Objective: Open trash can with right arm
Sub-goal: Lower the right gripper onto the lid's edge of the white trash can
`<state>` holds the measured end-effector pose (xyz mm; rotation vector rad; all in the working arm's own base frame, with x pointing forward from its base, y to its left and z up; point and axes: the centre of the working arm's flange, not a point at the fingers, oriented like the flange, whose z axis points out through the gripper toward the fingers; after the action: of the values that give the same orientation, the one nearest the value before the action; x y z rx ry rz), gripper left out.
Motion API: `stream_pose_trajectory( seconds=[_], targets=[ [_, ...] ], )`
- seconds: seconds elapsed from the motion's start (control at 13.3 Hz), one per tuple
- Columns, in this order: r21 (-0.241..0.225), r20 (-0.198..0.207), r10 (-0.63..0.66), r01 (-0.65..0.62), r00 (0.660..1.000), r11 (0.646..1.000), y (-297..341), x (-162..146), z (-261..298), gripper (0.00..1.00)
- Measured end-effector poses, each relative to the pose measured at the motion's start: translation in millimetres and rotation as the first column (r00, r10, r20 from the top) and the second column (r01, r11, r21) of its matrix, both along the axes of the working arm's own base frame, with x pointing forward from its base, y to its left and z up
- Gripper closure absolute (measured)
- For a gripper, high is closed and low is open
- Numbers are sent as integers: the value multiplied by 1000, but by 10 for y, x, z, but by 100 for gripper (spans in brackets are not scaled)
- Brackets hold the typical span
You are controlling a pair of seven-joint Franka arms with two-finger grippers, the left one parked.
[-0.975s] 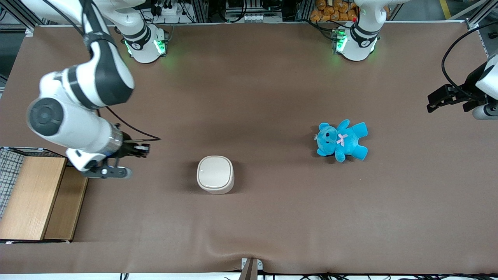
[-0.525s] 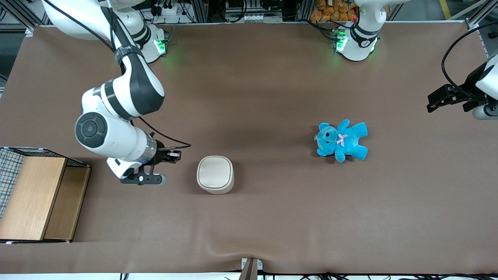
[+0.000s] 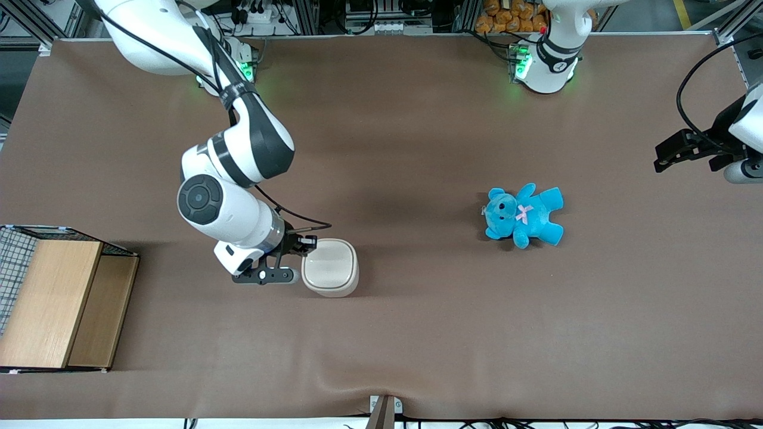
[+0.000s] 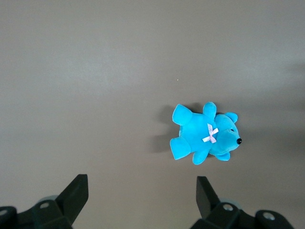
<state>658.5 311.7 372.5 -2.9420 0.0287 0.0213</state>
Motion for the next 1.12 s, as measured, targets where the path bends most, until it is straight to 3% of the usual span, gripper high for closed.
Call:
stream_pose_trajectory(
  seconds=[0.38,1.12],
  targets=[
    [8,50,-18,18,999,1000,-28,122,-152,99],
    [-40,50,25,-23,998,999,90,91,-363,99]
  ],
)
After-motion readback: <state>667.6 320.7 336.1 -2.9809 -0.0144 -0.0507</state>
